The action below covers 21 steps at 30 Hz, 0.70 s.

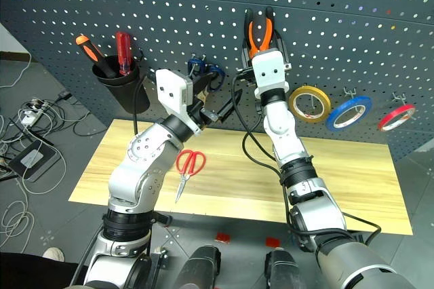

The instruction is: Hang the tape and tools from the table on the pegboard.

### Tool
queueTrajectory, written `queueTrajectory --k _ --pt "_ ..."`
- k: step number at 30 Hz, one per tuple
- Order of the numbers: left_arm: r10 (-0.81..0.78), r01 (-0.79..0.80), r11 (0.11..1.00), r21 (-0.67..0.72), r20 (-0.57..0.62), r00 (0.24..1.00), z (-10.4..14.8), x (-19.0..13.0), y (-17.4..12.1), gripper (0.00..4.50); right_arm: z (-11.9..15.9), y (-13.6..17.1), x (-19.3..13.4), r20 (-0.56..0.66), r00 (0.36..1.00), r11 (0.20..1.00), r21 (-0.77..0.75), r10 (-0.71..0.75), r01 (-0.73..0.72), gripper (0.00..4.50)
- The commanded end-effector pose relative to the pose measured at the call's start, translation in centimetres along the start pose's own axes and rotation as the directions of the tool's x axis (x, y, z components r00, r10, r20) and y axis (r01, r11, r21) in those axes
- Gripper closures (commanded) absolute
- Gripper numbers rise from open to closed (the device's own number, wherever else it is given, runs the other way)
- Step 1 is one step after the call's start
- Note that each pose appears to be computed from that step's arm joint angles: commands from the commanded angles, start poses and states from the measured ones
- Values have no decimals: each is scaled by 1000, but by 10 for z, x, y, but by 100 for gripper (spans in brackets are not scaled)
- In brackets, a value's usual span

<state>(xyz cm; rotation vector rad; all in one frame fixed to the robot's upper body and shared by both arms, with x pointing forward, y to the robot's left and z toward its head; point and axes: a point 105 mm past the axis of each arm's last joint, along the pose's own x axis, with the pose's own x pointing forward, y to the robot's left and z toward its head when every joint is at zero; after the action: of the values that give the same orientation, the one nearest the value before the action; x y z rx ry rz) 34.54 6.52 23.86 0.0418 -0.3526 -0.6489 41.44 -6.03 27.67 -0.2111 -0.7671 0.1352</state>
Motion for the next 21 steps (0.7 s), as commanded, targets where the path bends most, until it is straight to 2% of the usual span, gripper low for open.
queueTrajectory --k 1,8,15,21 --pt "-5 4 1000 24 45 999 13 -2 -3 0 10 -10 4 43 999 999 -1 -33 33 3" --pt "-8 8 1000 15 37 999 10 -4 -5 0 10 -13 0 29 999 1000 19 -15 14 3" --pt "-14 14 1000 -4 5 1000 2 -14 -9 0 11 -10 -21 -58 991 979 170 123 -111 3" --pt "-8 6 1000 -29 -47 999 -11 -27 -13 0 17 -8 -44 -95 969 958 198 228 -206 3"
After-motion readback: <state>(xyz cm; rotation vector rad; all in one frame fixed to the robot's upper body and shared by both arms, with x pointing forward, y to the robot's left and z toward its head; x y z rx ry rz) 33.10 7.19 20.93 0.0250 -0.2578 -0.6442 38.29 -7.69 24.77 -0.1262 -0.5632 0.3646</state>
